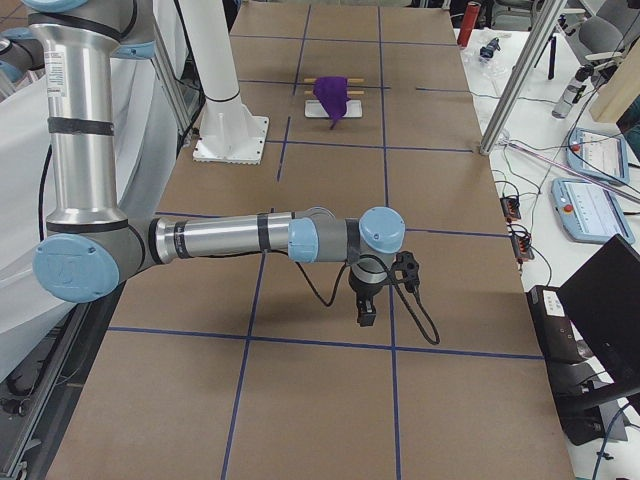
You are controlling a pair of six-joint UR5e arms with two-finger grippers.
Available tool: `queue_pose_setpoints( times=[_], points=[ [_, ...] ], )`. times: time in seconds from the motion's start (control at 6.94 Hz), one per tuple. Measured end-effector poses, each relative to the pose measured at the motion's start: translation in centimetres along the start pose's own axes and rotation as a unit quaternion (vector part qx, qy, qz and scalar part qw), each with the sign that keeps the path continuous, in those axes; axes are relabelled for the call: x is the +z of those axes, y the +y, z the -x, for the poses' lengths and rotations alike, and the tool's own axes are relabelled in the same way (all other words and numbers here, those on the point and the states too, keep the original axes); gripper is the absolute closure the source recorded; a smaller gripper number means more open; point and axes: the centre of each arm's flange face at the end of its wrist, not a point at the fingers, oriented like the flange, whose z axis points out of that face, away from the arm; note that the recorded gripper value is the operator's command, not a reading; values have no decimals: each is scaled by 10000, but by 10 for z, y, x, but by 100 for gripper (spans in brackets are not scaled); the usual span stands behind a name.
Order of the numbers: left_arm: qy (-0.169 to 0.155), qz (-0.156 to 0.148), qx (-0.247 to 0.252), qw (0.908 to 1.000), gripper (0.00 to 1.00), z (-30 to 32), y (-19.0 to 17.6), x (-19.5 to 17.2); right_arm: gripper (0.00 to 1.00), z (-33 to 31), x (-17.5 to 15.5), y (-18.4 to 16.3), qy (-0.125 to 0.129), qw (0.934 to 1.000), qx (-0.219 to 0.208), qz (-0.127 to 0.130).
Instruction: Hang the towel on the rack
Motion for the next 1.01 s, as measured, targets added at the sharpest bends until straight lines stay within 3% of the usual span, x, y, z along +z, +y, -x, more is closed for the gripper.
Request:
queue_pose_setpoints(
  times=[0.29,0.43,0.86,1.01],
  points=[
    [473,243,-440,9976,0,-2,4,8,0,-2,-3,6,-28,10000,42,-24],
    [544,301,-653,9959,0,0,2,12,0,-5,-5,10,-32,10000,84,-33],
    [-76,178,-780,9968,0,-3,-22,6,0,-15,3,25,-58,9999,139,49],
    [-142,282,-762,9966,0,-6,-23,14,0,-15,4,28,-58,9999,139,56]
  ],
)
